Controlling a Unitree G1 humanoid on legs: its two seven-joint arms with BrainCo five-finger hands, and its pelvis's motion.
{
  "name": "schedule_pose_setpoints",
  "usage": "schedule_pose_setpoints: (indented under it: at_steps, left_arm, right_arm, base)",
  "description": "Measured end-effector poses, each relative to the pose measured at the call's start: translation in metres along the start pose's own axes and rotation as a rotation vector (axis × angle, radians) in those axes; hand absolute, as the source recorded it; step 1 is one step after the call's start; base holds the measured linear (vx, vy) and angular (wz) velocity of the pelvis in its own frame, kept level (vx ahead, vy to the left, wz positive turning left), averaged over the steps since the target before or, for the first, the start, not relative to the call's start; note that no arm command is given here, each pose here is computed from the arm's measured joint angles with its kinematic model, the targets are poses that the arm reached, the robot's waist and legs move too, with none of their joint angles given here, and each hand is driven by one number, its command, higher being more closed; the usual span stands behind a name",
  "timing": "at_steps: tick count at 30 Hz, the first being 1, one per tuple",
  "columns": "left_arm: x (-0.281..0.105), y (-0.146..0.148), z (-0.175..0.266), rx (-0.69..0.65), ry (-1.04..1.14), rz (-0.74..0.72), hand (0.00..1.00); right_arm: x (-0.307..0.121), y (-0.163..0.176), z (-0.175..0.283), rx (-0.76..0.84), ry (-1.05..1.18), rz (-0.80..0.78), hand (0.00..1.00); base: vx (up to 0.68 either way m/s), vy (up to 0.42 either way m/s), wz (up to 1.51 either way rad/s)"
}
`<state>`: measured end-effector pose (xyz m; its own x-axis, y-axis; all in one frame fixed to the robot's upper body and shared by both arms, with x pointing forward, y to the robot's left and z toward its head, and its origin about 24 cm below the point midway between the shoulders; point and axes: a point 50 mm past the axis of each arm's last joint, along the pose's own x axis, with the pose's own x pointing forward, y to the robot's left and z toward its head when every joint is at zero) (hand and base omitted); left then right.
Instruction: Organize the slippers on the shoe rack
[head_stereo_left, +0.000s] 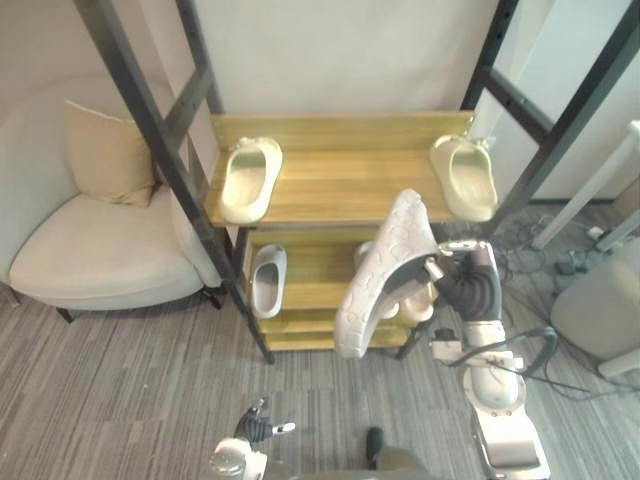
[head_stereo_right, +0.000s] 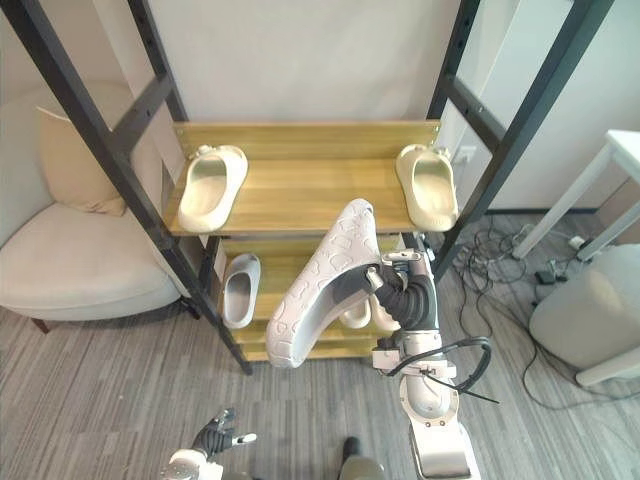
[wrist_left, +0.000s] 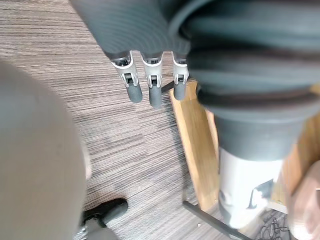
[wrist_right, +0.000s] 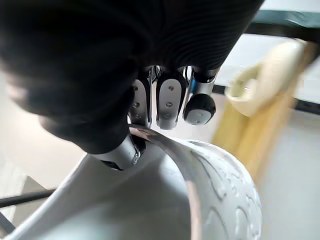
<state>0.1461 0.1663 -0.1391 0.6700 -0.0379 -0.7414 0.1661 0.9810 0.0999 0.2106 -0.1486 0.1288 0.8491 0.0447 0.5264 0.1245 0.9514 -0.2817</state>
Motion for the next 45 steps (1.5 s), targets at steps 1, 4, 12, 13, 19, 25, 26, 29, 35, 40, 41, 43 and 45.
schedule_pose_setpoints:
  at_steps: [1, 4, 12, 13, 19, 25, 26, 29, 35, 40, 41, 43, 45]
  left_arm:
    - [0.002, 0.0, 0.005, -0.004, -0.014, 0.001, 0.0]
    - [0.004, 0.0, 0.02, -0.035, -0.075, 0.002, 0.0]
    - [0.006, -0.008, 0.05, -0.093, -0.204, 0.004, 0.0]
    - [0.007, -0.011, 0.057, -0.1, -0.226, -0.004, 0.0]
    - [0.006, -0.02, 0.086, -0.198, -0.337, -0.005, 0.0]
    - [0.003, -0.021, 0.122, -0.255, -0.461, -0.013, 0.0]
    - [0.002, -0.021, 0.129, -0.289, -0.486, -0.008, 0.0]
    - [0.0, -0.021, 0.141, -0.309, -0.529, 0.0, 0.0]
    - [-0.004, -0.018, 0.157, -0.372, -0.597, 0.01, 0.0]
    - [-0.008, -0.018, 0.164, -0.4, -0.636, 0.01, 0.0]
    - [-0.009, -0.018, 0.167, -0.407, -0.651, 0.008, 0.0]
    - [-0.011, -0.018, 0.169, -0.422, -0.67, 0.006, 0.0]
    - [-0.012, -0.018, 0.172, -0.435, -0.684, 0.002, 0.0]
  right_arm:
    - [0.002, 0.001, 0.001, -0.002, -0.011, 0.004, 1.0]
    - [0.011, 0.005, 0.008, -0.021, -0.063, 0.017, 1.0]
    - [0.025, 0.003, 0.013, -0.064, -0.109, -0.054, 1.0]
    - [0.028, 0.003, 0.014, -0.083, -0.123, -0.066, 1.0]
    - [0.049, -0.007, 0.018, -0.118, -0.169, -0.148, 1.0]
    - [0.067, -0.024, 0.022, -0.18, -0.216, -0.213, 1.0]
    - [0.073, -0.028, 0.021, -0.195, -0.222, -0.225, 1.0]
    - [0.083, -0.033, 0.02, -0.23, -0.228, -0.228, 1.0]
    - [0.109, -0.047, 0.024, -0.317, -0.272, -0.204, 1.0]
    - [0.134, -0.062, 0.033, -0.369, -0.31, -0.197, 1.0]
    - [0.142, -0.066, 0.036, -0.382, -0.315, -0.187, 1.0]
    - [0.152, -0.068, 0.038, -0.422, -0.319, -0.154, 1.0]
    - [0.161, -0.067, 0.043, -0.457, -0.336, -0.117, 1.0]
  base:
    - [-0.19, 0.01, 0.1]
    - [-0.16, 0.005, 0.0]
    - [-0.01, -0.027, 0.13]
    - [0.03, -0.02, 0.16]
    - [0.0, 0.01, 0.16]
    - [-0.03, 0.02, 0.11]
    - [0.02, -0.002, 0.09]
    - [0.05, -0.037, 0.17]
    - [0.07, -0.066, 0.18]
    - [0.06, -0.072, 0.11]
    - [0.07, -0.079, 0.1]
    - [0.07, -0.087, 0.17]
    - [0.06, -0.084, 0.12]
